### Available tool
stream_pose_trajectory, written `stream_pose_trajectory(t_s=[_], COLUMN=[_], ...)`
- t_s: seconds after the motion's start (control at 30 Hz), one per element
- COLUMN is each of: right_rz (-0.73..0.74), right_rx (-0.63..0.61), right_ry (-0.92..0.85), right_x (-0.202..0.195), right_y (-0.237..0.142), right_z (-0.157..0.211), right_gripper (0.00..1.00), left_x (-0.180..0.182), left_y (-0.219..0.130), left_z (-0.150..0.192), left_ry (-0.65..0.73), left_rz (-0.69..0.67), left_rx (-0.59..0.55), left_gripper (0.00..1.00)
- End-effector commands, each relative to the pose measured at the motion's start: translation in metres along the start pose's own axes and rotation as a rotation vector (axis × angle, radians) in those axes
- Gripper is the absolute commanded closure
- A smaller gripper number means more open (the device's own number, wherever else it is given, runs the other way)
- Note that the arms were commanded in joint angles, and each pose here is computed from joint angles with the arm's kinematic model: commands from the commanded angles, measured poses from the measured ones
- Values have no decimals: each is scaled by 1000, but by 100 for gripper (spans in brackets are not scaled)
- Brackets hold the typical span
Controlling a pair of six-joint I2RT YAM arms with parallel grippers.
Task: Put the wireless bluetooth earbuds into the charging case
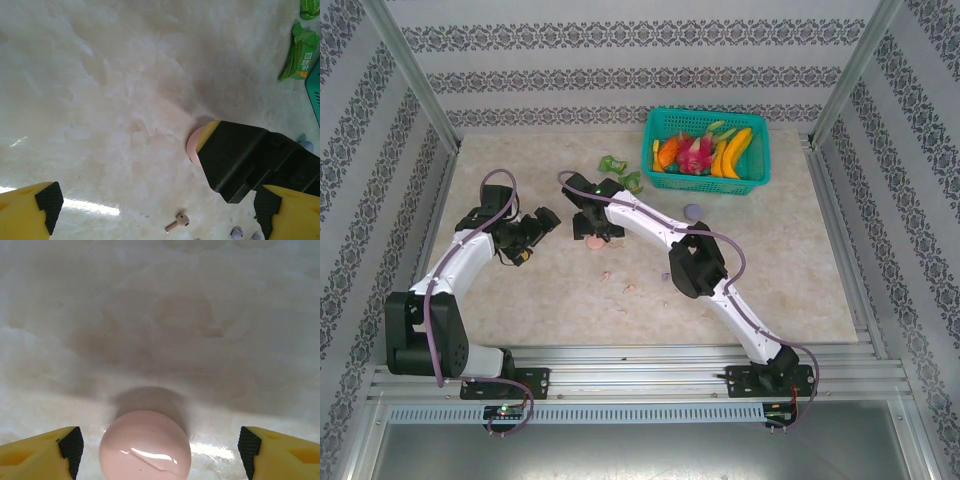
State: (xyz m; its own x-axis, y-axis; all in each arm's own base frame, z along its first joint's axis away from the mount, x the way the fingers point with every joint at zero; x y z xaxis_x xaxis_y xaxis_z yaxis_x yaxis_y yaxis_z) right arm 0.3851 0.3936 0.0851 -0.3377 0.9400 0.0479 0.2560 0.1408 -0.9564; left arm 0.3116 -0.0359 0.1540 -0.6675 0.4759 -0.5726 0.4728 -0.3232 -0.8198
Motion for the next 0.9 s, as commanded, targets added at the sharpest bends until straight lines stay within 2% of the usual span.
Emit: stream_pose_trajectory(t_s=[0.0,0.67,0.87], right_rz=[51,102,66], right_rx=[28,91,67], right_ry=[-33,-59,-18], right_x=[-3,-23,-20], right_y=[6,-4,-18], right_z=[9,40,34], right_gripper=[18,17,17], left_x=[-2,-1,-1], left_y=[-4,-8,-7], left_z=[1,5,5], left_ry=[-7,-18,-23], left_rz=[17,34,42], left_rx=[-25,-30,-26], left_gripper=[0,0,0])
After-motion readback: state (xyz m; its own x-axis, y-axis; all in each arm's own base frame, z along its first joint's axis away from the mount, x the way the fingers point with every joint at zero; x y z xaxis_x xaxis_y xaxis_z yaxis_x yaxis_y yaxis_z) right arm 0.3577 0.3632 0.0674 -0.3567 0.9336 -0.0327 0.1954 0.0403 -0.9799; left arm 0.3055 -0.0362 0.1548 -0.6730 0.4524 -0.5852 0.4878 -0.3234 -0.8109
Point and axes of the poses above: each hand's point on the last joint's axis, 136 mm out from that joint toward the fingers, its own y axis out along the fingers, its own x axis along the line the jaws close on, z = x × y, the point moved 5 cm from there along -y, back along the fingers, and after that the axes turned 15 degrees about -y, right-handed, at the moved point
